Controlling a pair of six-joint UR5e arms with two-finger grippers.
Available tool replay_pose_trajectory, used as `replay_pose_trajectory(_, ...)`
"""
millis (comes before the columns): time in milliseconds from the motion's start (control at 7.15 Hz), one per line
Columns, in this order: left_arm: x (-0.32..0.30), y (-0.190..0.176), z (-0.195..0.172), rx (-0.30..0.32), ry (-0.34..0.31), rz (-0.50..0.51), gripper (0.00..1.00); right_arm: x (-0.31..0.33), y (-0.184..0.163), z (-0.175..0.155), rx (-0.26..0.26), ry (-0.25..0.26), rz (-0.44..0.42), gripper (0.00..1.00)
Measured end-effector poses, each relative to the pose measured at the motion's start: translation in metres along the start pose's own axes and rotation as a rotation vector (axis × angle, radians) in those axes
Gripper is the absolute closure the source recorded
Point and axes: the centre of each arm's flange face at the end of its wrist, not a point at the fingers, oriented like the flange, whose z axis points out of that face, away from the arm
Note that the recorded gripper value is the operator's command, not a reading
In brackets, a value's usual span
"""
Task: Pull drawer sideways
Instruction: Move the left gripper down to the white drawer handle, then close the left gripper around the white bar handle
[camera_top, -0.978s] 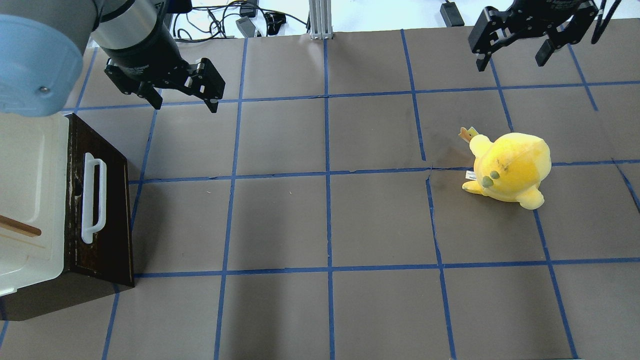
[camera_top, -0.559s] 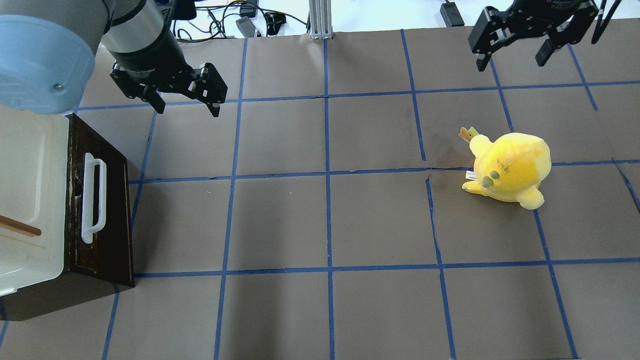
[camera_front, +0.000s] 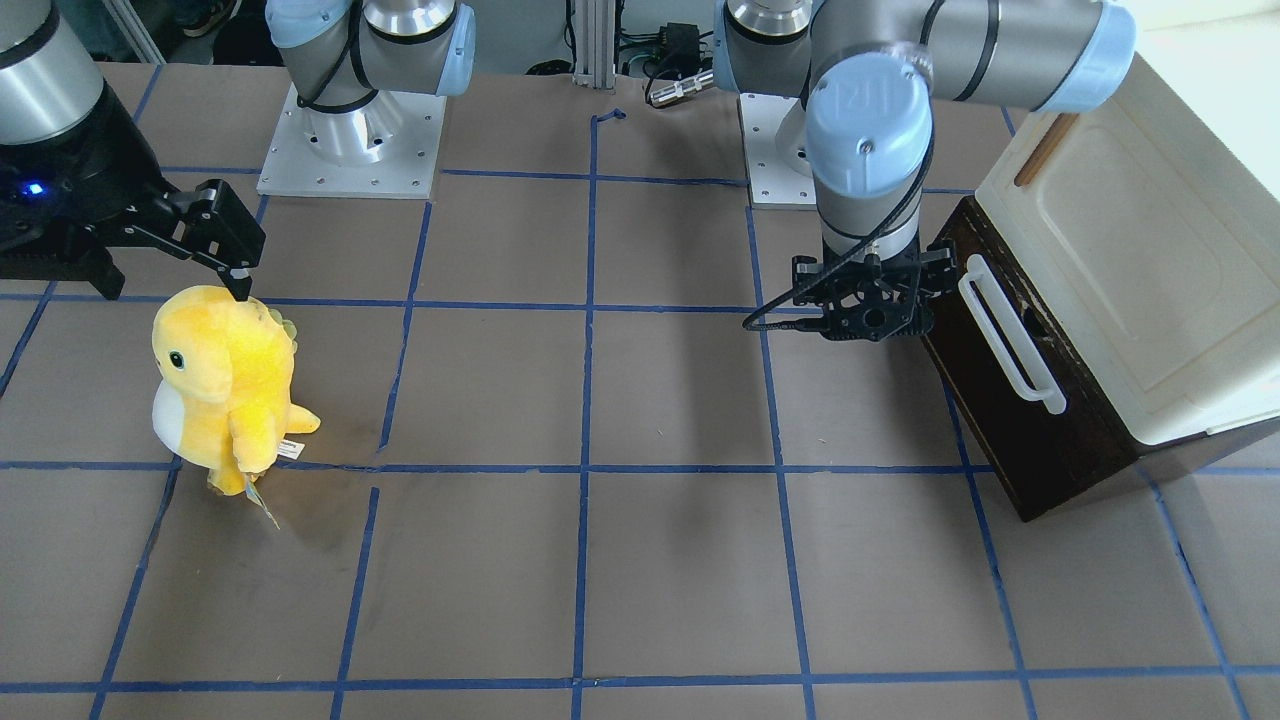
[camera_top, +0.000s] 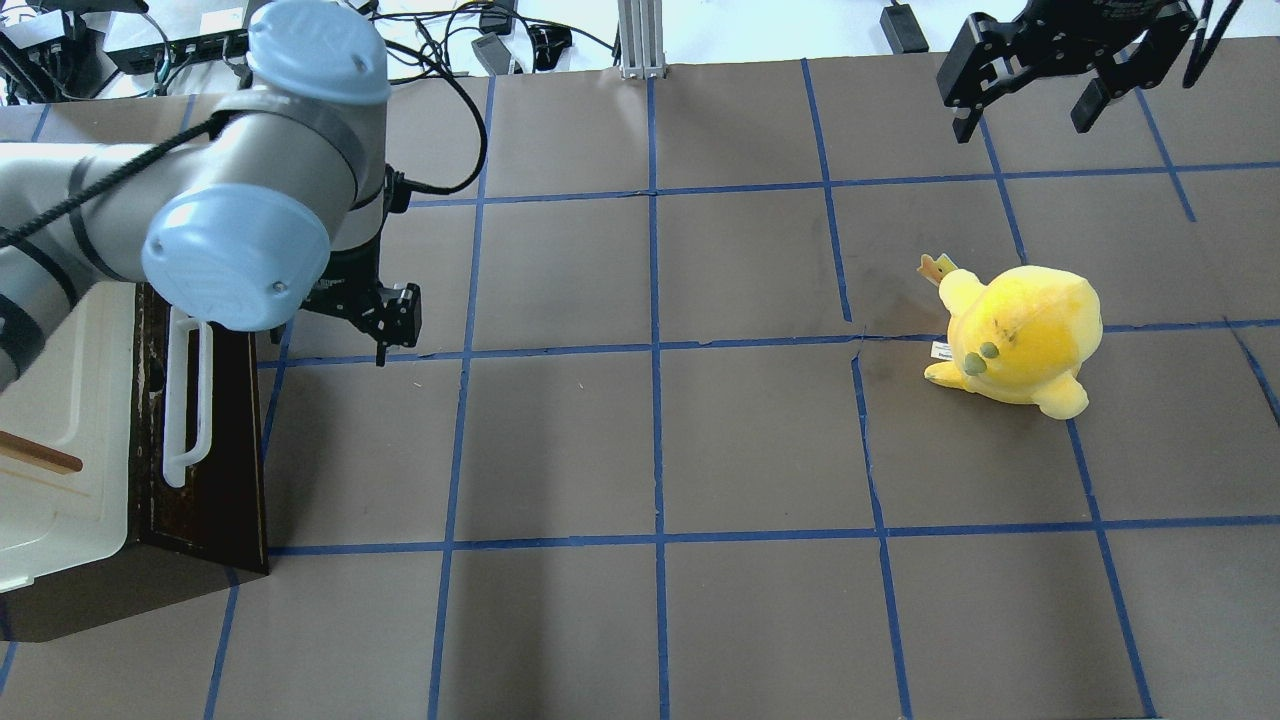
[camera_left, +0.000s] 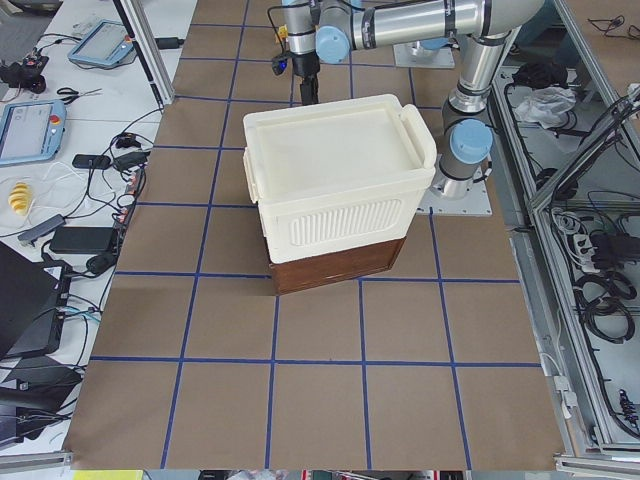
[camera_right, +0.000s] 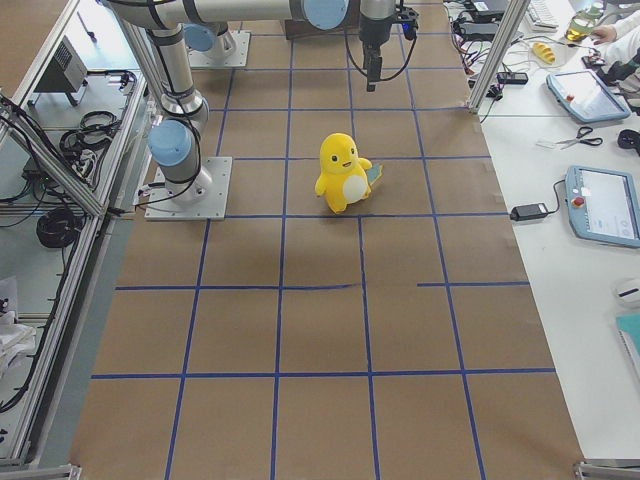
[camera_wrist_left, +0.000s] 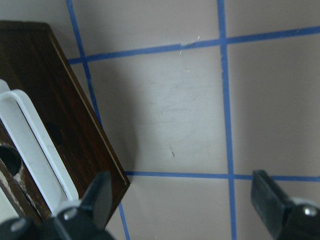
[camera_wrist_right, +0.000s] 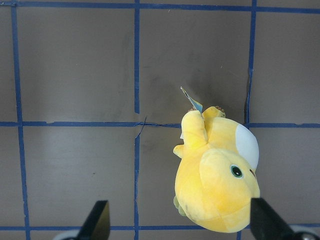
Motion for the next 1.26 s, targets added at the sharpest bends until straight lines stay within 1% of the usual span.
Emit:
replay_pose_trajectory(140,0.005,-0.001,0.029,-0.049,-0.111,-0.046,0.0,0.0,0.0,0.0,0.0,0.0,0.0,0.0)
replay_pose_trajectory(280,0.01,-0.003,0.053,-0.084,-0.198,-0.078,0.0,0.0,0.0,0.0,0.0,0.0,0.0,0.0)
replay_pose_trajectory(419,0.013,-0.007,0.072,-0.107,-0.282,-0.085,0.0,0.0,0.0,0.0,0.0,0.0,0.0,0.0)
replay_pose_trajectory(699,0.011,-0.02,0.096,-0.105,-0.485,-0.087,0.0,0.0,0.0,0.0,0.0,0.0,0.0,0.0)
replay_pose_trajectory(839,0.011,-0.029,0.106,-0.098,-0.586,-0.065,0.0,0.0,0.0,0.0,0.0,0.0,0.0,0.0)
replay_pose_trajectory(978,0.013,-0.038,0.116,-0.091,-0.664,-0.046,0.0,0.0,0.0,0.0,0.0,0.0,0.0,0.0)
replay_pose_trajectory(1118,0.016,-0.044,0.127,-0.089,-0.716,-0.035,0.0,0.0,0.0,0.0,0.0,0.0,0.0,0.0)
replay_pose_trajectory(1258,0.02,-0.049,0.135,-0.098,-0.747,-0.016,0.0,0.0,0.0,0.0,0.0,0.0,0.0,0.0)
